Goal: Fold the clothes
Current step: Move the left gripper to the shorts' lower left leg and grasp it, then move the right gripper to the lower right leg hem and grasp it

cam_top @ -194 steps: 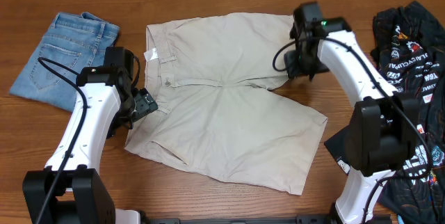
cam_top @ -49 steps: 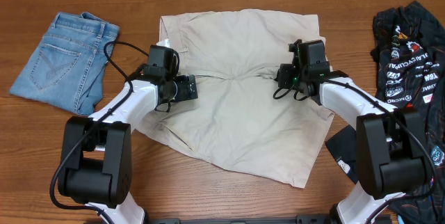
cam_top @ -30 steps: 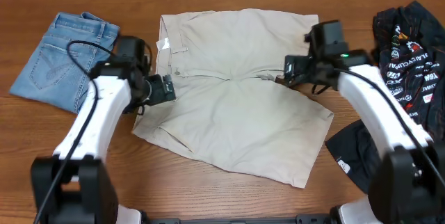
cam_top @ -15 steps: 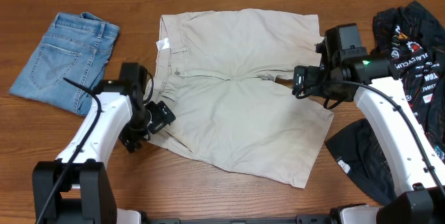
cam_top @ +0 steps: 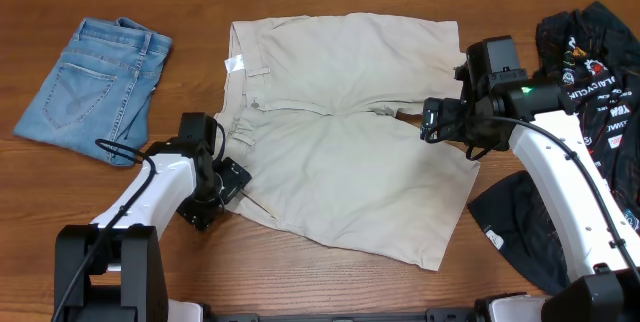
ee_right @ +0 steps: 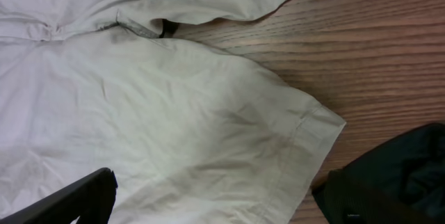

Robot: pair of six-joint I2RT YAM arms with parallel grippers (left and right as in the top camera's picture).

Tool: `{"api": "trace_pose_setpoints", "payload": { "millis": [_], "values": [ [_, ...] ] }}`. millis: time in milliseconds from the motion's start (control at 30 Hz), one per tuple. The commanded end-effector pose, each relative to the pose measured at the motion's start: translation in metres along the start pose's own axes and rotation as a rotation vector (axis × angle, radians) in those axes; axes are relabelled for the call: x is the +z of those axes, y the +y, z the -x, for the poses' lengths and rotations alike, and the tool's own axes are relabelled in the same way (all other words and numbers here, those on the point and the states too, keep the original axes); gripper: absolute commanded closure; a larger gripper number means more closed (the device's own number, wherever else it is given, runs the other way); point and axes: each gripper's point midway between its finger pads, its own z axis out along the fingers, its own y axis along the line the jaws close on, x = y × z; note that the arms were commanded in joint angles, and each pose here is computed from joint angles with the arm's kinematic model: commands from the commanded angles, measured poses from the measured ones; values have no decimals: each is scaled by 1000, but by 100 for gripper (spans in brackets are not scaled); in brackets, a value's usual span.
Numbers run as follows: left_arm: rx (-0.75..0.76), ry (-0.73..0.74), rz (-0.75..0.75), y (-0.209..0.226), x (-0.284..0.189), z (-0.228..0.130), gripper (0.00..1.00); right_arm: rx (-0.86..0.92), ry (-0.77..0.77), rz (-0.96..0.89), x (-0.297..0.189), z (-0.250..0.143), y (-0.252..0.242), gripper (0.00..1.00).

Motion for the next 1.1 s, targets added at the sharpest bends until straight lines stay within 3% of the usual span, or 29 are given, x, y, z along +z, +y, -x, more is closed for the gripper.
{"api": "trace_pose_setpoints", "payload": {
  "millis": [0, 367, 767, 867, 1033, 1067],
  "values": [
    [-22, -63, 41, 8, -1, 10, 6, 8, -12, 9, -2, 3, 2, 0],
    [-20, -255, 121, 25, -21, 39, 1, 7, -19, 11, -2, 5, 2, 0],
    [-24, -289, 19, 12, -1, 43, 20, 8, -10, 9, -2, 3, 2, 0],
    [-24, -291, 18, 14, 2, 42, 36, 8, -3, 7, -2, 1, 1, 0],
    [-24, -293, 13, 13, 2, 43, 82, 11, 24, -1, -2, -6, -1, 0],
    [-22, -292, 15, 13, 2, 43, 85, 13, 39, -5, -2, -9, -2, 0]
  ]
}}
